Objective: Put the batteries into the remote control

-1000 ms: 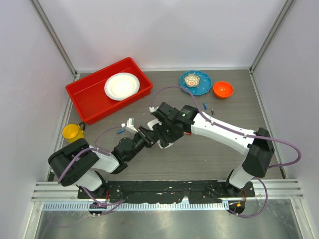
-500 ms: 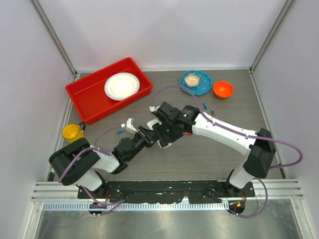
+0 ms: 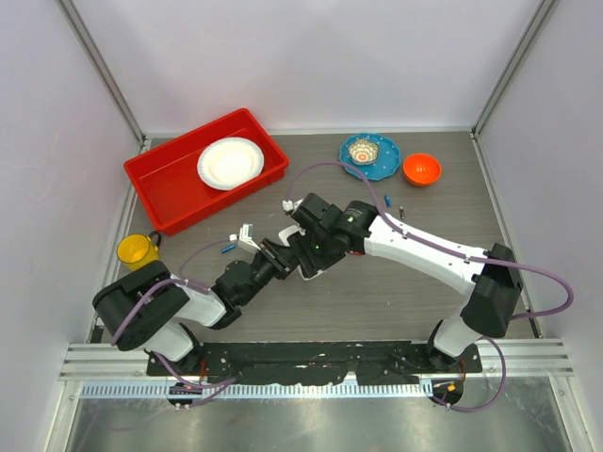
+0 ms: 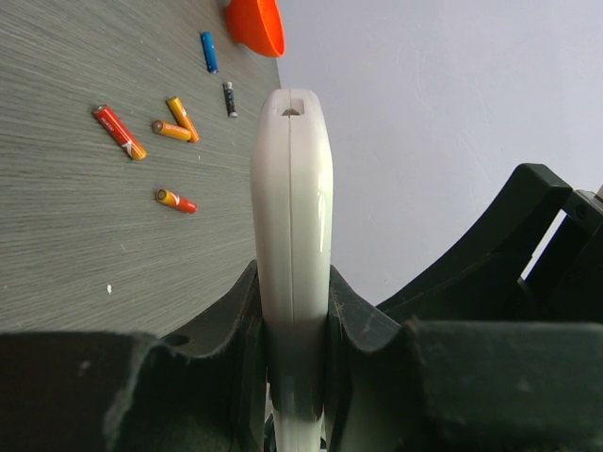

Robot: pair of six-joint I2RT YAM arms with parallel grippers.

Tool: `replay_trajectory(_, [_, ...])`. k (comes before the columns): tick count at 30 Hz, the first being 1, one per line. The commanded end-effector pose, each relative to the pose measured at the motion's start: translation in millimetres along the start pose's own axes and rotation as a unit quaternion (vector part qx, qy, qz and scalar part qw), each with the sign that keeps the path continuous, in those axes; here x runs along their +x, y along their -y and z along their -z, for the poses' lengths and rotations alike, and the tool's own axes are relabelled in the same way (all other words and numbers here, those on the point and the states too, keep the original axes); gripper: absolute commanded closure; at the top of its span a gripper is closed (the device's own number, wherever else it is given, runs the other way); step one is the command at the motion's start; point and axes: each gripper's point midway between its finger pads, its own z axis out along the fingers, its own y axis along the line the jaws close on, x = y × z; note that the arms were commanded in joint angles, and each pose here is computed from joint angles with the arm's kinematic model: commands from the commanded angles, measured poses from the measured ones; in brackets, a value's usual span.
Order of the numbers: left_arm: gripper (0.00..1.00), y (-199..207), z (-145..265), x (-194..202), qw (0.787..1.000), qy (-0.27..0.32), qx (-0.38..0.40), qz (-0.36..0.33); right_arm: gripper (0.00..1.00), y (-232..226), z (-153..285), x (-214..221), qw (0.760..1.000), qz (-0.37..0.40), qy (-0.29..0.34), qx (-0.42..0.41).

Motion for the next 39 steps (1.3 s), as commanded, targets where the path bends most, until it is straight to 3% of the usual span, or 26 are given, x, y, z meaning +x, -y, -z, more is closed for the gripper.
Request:
replay_trajectory(1, [1.00,45,-1,-15,0.996,0.031,0.081,0.014,0.99,5,9,-9,0.999,0.001,0.031,0.017])
replay_trajectory(39, [1.00,88,7,-11,0.986,0.008,0.160,0.040,0.99,22,-14,1,0.998,-0.013,0.019,0.062])
